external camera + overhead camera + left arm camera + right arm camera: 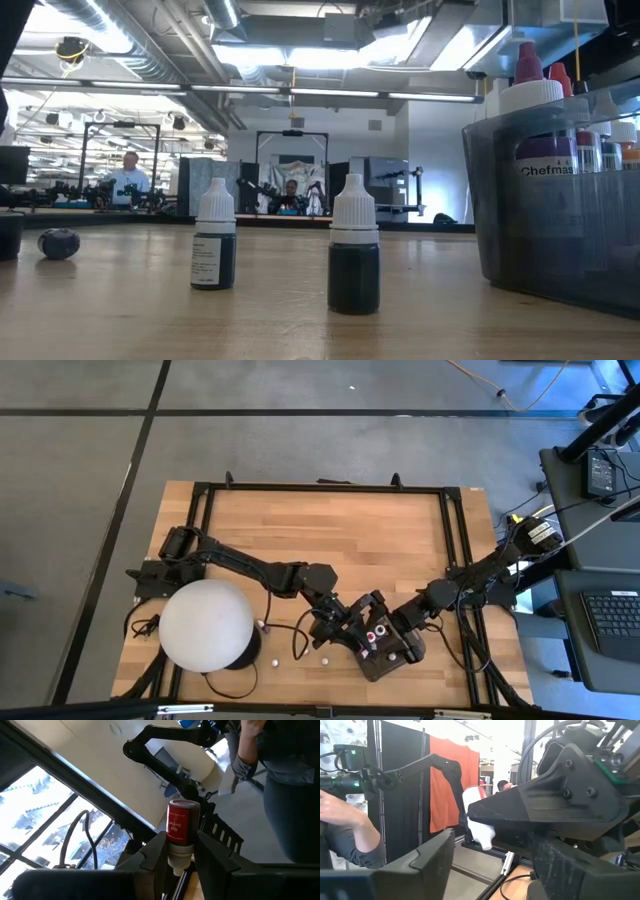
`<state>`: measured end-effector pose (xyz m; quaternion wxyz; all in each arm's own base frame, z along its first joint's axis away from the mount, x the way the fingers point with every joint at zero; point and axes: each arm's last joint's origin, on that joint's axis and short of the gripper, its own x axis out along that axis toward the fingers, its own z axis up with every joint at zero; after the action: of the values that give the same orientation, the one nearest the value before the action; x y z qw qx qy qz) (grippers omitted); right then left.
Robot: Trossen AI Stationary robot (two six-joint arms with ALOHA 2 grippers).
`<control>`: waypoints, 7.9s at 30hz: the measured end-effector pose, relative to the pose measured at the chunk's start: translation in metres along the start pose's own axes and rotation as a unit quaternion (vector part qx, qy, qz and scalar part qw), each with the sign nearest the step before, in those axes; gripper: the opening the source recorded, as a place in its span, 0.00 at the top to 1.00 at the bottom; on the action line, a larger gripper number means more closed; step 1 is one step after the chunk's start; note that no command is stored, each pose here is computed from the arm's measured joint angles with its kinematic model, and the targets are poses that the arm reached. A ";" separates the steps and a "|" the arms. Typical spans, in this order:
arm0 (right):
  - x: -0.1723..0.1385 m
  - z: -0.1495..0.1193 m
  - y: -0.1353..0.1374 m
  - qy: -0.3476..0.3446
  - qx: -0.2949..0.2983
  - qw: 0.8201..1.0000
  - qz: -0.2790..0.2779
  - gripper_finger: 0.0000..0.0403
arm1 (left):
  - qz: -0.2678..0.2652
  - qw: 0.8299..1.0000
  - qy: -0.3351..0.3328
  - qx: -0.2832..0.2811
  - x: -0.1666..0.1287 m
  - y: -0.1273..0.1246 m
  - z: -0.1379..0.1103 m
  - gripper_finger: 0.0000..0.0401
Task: Pick & Place food coloring
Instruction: Put the top small red food coloring bottle into the bin
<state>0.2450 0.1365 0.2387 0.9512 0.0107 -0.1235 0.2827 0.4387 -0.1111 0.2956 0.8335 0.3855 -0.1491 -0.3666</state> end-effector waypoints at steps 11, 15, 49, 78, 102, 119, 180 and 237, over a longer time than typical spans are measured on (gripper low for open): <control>0.000 -0.001 0.000 0.006 -0.013 1.000 -0.001 0.63 | 0.001 1.000 0.002 0.000 0.000 0.000 -0.001 0.78; 0.000 -0.001 0.000 0.007 -0.015 1.000 0.002 0.68 | 0.001 1.000 0.002 -0.001 0.000 0.000 -0.001 0.78; 0.000 -0.002 0.001 0.010 -0.013 1.000 0.020 0.97 | -0.008 1.000 0.000 -0.004 0.002 -0.003 0.001 0.78; 0.000 -0.006 0.003 0.022 -0.083 0.995 0.043 0.68 | 0.021 0.999 0.041 -0.025 0.002 -0.002 0.001 0.80; 0.000 -0.004 0.003 0.014 -0.072 0.996 0.046 0.68 | 0.021 0.996 0.048 -0.077 0.003 -0.004 0.000 0.79; 0.000 -0.004 0.003 0.012 -0.062 0.997 0.049 0.85 | 0.016 0.994 0.050 -0.091 0.003 -0.005 -0.001 0.78; -0.001 0.048 0.118 0.523 -0.371 0.767 -0.011 0.85 | 0.000 0.877 0.214 -0.430 -0.066 0.017 -0.008 0.57; 0.005 -0.053 0.151 0.568 -0.683 0.355 0.291 0.84 | 0.001 0.875 0.214 -0.433 -0.066 0.017 -0.008 0.57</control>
<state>0.1802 0.2706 0.1810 0.3334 -0.8424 0.3001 0.2986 0.4061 -0.0516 0.3055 0.9290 0.0545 0.2066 -0.3021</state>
